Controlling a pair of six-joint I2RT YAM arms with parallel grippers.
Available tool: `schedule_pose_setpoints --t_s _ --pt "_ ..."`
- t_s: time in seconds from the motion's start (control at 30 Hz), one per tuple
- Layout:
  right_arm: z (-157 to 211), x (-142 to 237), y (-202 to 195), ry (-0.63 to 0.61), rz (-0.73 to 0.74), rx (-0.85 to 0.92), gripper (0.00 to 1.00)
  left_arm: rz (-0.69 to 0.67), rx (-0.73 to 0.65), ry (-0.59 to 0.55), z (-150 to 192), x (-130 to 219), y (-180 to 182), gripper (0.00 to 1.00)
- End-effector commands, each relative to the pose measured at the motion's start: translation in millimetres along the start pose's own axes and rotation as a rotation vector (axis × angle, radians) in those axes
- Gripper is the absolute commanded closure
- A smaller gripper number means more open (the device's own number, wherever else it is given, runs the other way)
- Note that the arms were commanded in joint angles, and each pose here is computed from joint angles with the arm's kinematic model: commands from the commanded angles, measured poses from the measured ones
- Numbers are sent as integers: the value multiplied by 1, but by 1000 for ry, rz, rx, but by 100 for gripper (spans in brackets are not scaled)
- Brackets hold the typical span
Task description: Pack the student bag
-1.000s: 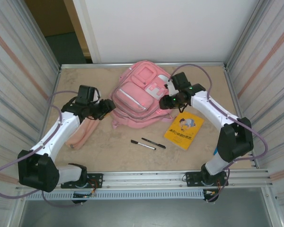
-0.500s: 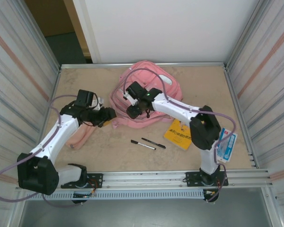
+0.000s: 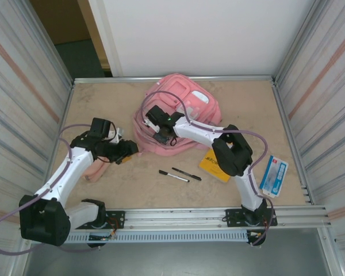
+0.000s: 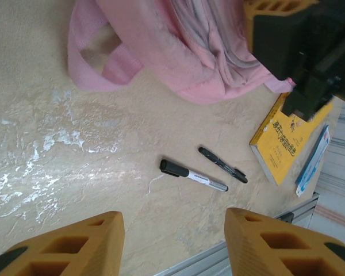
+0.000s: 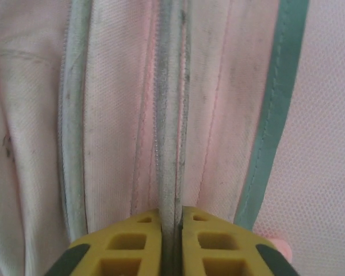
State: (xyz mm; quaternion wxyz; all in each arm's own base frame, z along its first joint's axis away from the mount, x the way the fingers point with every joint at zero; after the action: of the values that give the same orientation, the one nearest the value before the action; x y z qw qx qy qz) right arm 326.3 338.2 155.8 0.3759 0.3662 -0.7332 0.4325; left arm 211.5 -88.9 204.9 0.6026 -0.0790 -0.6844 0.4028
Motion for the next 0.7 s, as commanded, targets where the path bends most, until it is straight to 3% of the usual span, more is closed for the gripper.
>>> schedule_pose_setpoints --t_s 0.0,0.1,0.23,0.4,0.53,0.67 --pt "-6 47 -13 -188 -35 123 98 47 -3 -1 -3 -2 -4 52" --pt "1 72 -17 -290 -59 262 100 77 -25 -9 -6 0 -10 51" --pt "12 106 -35 -442 13 426 100 162 -151 -71 -4 13 -23 52" --pt "18 162 -85 -581 6 391 100 221 -298 -202 -1 40 -40 50" --pt "35 182 -109 -650 23 443 100 215 -339 -216 -4 44 -47 51" --pt "48 176 -124 -684 37 478 100 218 -712 -328 3 51 -72 51"
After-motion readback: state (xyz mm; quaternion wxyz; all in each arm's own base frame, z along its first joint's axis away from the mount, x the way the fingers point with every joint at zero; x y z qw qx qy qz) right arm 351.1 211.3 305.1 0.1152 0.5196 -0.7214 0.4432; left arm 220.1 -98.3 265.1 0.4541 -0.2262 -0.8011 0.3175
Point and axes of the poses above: each hand's point on the last joint's axis, 136 mm out from that joint toward the fingers, its own x axis back along the fingers, its own y axis along the line the jaws close on, z = x × y, the point moved 9 cm from there along x, back along the fingers, and after that the axes turned 14 degrees about x, right-handed, at the moved point
